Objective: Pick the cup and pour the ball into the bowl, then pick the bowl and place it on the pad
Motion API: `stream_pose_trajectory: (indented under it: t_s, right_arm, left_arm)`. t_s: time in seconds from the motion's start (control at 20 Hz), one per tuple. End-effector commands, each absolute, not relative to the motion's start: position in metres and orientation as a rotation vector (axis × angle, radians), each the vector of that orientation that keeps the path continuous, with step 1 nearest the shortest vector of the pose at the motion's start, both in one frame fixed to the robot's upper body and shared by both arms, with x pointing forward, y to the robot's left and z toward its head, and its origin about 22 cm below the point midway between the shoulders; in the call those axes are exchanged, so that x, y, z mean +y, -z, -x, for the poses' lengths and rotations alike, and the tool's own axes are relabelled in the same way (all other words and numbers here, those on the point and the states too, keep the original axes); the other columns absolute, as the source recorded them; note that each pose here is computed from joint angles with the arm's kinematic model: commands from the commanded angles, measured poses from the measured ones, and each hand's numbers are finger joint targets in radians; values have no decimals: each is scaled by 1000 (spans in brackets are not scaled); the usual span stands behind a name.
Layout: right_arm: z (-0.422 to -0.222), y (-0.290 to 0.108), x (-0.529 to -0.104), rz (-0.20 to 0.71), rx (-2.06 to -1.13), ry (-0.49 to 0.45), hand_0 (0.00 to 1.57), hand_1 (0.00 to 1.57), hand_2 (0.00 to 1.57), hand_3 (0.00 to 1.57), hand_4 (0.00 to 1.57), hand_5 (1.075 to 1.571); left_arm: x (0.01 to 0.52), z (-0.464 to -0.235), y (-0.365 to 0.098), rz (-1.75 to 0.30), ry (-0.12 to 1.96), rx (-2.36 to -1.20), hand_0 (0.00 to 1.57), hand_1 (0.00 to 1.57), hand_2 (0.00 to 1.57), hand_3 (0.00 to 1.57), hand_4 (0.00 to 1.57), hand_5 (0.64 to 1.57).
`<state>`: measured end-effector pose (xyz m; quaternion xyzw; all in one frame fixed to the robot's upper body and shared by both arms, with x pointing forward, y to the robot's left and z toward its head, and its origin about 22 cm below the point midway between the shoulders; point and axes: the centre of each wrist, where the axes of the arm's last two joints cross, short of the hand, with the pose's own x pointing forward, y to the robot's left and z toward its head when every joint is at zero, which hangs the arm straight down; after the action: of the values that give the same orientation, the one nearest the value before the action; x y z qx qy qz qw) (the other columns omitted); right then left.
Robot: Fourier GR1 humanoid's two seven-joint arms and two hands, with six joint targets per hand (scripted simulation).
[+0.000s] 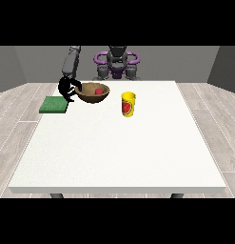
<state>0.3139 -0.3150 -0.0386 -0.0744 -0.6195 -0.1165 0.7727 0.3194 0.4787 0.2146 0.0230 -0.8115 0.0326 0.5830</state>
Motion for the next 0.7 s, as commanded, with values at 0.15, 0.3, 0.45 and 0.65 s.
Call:
stream_pose_trajectory:
  t_s: [0.15,0.3,0.45,0.65]
  right_arm:
    - [-341,-28,-363,245,-1312,134,1571,1571,1571,1571,989,1553]
    - [-333,-30,-379,325,-1286,112,1571,1571,1571,1571,992,1568]
    - [-341,-79,-423,366,-1395,112,1571,1571,1571,1571,996,1571]
    - [-339,-58,-425,325,-1412,135,1571,1571,1571,1431,996,1570]
  left_arm:
    - [507,-306,-214,-105,-129,-1893,0,0,0,0,710,1567]
    - [510,-300,-188,-95,-118,-1868,0,0,0,0,700,1566]
    - [512,-300,-211,-98,-89,-1959,0,0,0,0,698,1565]
    - [504,-302,-196,-144,-85,-1973,0,0,0,0,720,1559]
